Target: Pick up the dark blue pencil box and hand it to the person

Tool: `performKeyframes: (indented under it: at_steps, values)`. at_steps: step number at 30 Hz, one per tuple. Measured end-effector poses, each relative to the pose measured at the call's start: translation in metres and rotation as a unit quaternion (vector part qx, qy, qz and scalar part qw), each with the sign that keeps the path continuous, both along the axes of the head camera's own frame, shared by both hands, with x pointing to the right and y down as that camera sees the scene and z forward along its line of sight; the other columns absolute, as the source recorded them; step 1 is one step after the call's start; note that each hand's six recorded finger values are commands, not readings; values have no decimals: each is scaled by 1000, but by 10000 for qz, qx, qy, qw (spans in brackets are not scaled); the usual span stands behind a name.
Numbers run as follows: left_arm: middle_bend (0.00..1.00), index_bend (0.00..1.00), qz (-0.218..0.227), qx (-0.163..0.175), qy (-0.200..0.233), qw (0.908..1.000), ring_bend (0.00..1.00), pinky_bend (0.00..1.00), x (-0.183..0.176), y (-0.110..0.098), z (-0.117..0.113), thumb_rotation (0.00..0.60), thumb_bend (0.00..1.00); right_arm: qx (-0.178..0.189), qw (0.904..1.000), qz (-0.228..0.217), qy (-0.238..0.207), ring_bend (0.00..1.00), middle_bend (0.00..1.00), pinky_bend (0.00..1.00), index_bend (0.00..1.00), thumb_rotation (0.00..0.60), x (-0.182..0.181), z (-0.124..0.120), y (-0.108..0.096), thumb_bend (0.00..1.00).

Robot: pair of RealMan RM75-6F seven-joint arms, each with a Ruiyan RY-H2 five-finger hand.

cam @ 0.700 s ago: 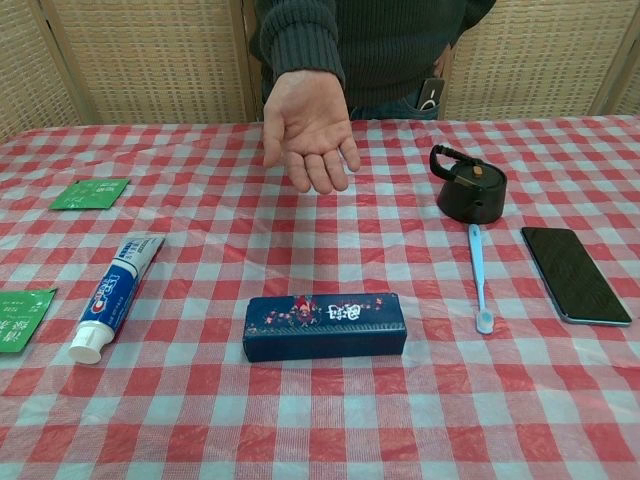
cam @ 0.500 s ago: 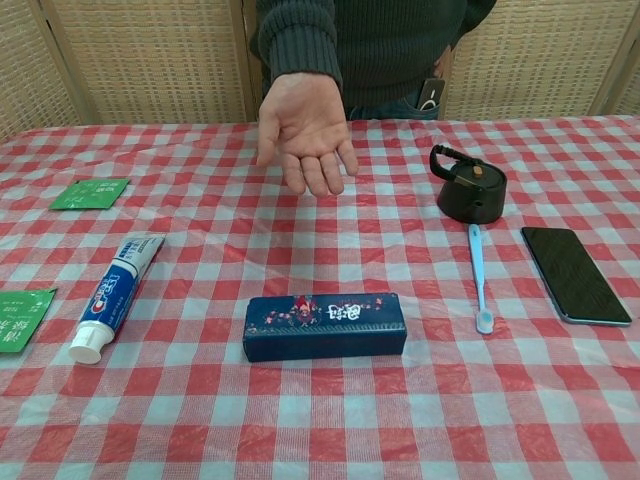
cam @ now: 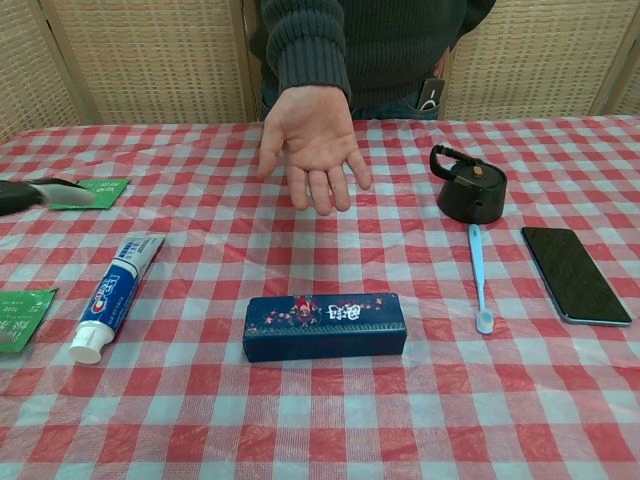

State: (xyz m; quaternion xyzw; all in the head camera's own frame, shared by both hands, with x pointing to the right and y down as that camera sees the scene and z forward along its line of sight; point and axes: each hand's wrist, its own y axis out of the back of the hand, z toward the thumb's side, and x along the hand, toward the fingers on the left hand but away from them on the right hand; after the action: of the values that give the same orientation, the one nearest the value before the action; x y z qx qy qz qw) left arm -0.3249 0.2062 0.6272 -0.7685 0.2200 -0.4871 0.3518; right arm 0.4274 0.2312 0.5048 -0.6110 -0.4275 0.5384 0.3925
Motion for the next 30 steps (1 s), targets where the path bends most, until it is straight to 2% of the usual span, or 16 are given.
performKeyframes:
  at_steps: [7,10,14,21,24,28,30]
  values:
    - [0,11,393,-464,288,9977,8,21,82,-16,38,600,0,-32,10000,89,2,0,0,0,0,600,5,2,-3,0]
    - [3,45,458,-508,385,9969,40,68,107,-21,45,600,0,-46,9999,120,-3,0,0,0,0,600,7,2,-4,0]
    - [54,99,432,-635,533,9956,108,163,134,-26,53,600,0,-68,9999,145,-3,0,0,0,0,600,9,3,-5,0]
    - [76,131,548,-776,608,9936,150,218,187,-25,70,600,0,-86,9998,187,9,0,0,0,0,600,11,5,-6,0]
    - [168,198,712,-711,504,9936,240,289,209,-21,77,600,0,-92,9997,207,7,0,0,0,0,600,13,5,-7,0]
    - [376,414,719,-539,419,9951,410,475,223,-22,83,600,18,-87,9997,218,1,0,0,0,0,600,13,5,-7,0]
    - [441,487,694,-378,396,9961,463,526,226,-23,84,600,50,-85,9997,232,-11,0,0,0,0,600,14,5,-8,0]
